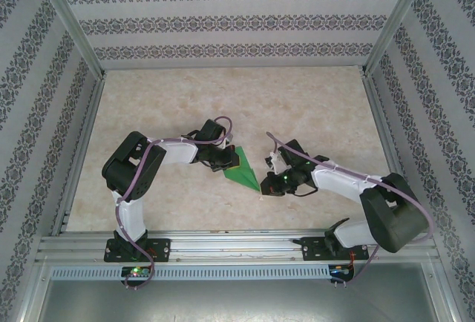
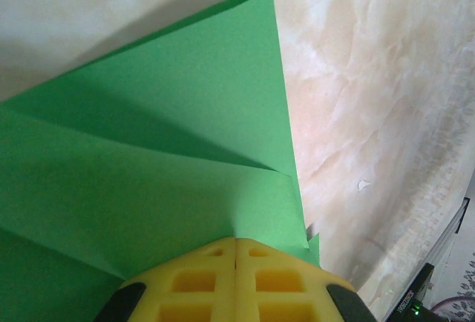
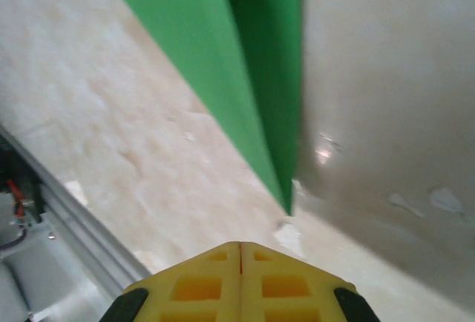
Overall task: Fold a paper plane with a square sheet of paper (fold left side to right side)
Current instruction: Fourth fold the wing at the center of the table.
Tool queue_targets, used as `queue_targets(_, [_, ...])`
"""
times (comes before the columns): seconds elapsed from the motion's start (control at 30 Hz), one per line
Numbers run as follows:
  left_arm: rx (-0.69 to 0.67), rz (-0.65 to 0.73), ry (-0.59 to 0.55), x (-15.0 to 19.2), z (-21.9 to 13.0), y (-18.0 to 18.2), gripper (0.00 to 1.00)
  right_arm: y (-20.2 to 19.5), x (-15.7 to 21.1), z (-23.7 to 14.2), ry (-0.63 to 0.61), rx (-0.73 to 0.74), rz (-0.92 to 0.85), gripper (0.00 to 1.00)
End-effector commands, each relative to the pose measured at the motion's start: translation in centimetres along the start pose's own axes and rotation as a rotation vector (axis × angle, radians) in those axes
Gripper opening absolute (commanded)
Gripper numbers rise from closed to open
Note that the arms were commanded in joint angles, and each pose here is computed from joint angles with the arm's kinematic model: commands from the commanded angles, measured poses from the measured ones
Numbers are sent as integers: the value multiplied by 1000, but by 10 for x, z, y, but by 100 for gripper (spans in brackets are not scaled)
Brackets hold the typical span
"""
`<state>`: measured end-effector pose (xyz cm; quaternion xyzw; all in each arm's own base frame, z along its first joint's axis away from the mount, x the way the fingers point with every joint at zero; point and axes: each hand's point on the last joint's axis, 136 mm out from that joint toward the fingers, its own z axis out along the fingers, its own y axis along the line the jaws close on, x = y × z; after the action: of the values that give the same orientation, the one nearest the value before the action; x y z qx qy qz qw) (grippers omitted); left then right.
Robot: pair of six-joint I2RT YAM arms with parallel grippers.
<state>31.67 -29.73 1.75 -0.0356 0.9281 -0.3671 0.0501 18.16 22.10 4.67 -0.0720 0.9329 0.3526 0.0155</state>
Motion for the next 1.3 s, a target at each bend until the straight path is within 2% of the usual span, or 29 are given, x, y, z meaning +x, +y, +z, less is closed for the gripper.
queue_targets(0.0, [-188, -59, 35, 16, 10, 54, 0, 29, -23, -3, -35, -108, -44, 0])
queue_targets(0.13, [-184, -59, 37, 16, 11, 53, 0, 44, -48, 11, -56, -136, -95, 0])
queue_targets(0.33, [-186, -58, 36, 16, 10, 53, 0, 32, -65, 31, -49, -81, -82, 0])
queue_targets(0.67, [-189, -56, 37, 16, 10, 53, 0, -3, -59, 42, -23, 35, -15, 0])
queue_targets(1.27, [-191, -52, 39, 16, 9, 52, 0, -29, -40, 43, 28, 61, 47, 0])
